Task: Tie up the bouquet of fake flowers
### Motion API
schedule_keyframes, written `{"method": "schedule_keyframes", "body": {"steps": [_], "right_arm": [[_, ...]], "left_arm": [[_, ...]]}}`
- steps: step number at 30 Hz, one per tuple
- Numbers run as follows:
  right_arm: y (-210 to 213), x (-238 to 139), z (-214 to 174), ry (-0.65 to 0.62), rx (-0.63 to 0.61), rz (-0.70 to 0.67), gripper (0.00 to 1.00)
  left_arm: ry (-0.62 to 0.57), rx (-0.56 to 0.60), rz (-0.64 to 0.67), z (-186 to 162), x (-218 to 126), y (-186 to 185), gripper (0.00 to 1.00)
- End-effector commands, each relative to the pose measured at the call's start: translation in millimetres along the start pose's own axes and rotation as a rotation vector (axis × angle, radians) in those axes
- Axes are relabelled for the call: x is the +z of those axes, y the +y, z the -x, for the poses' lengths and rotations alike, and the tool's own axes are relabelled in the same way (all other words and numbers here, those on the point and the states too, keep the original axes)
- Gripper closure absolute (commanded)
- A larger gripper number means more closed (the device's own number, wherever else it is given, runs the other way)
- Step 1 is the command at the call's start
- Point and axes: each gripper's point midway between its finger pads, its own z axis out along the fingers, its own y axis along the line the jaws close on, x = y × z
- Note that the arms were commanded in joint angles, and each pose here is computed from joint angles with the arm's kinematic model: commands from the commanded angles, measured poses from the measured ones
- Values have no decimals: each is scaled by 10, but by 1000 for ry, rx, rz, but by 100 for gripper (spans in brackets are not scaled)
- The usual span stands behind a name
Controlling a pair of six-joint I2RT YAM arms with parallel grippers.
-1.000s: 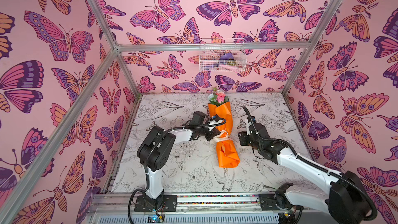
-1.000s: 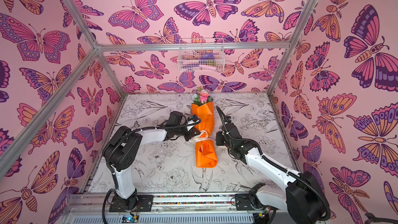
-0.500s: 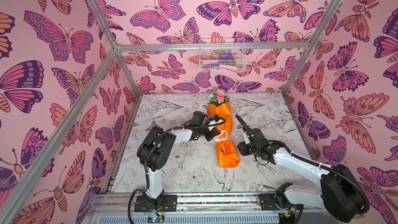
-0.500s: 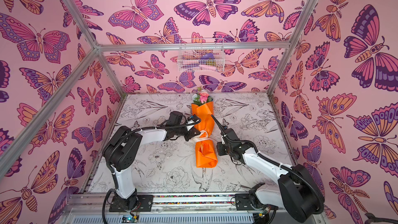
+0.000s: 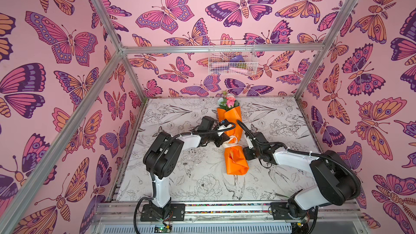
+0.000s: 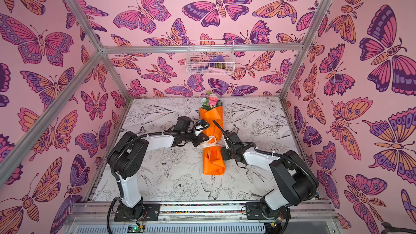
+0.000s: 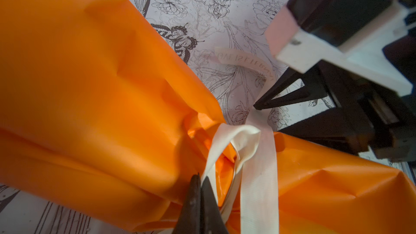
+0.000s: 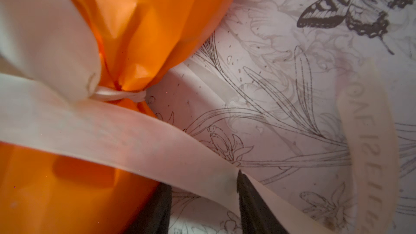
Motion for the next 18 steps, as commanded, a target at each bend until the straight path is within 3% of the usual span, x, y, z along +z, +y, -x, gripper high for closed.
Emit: {"method": "schedule_keyframes", "body": {"steps": [1,4,10,18], "right_arm": [[15,26,220,-78,-10,-15,60],[27,13,294,-116,3,-10,67],[84,-21,429,-181,-16,19,60],[136,192,377,-148,-49,42,58]], "left_arm": [[-20,7,-5,78,-35,-18,100],[-20,7,-12,68,-33,-30,100],[-22,4,-26,70,-26,-49,100],[-23,0,-34,70,-23,-58,100]]}}
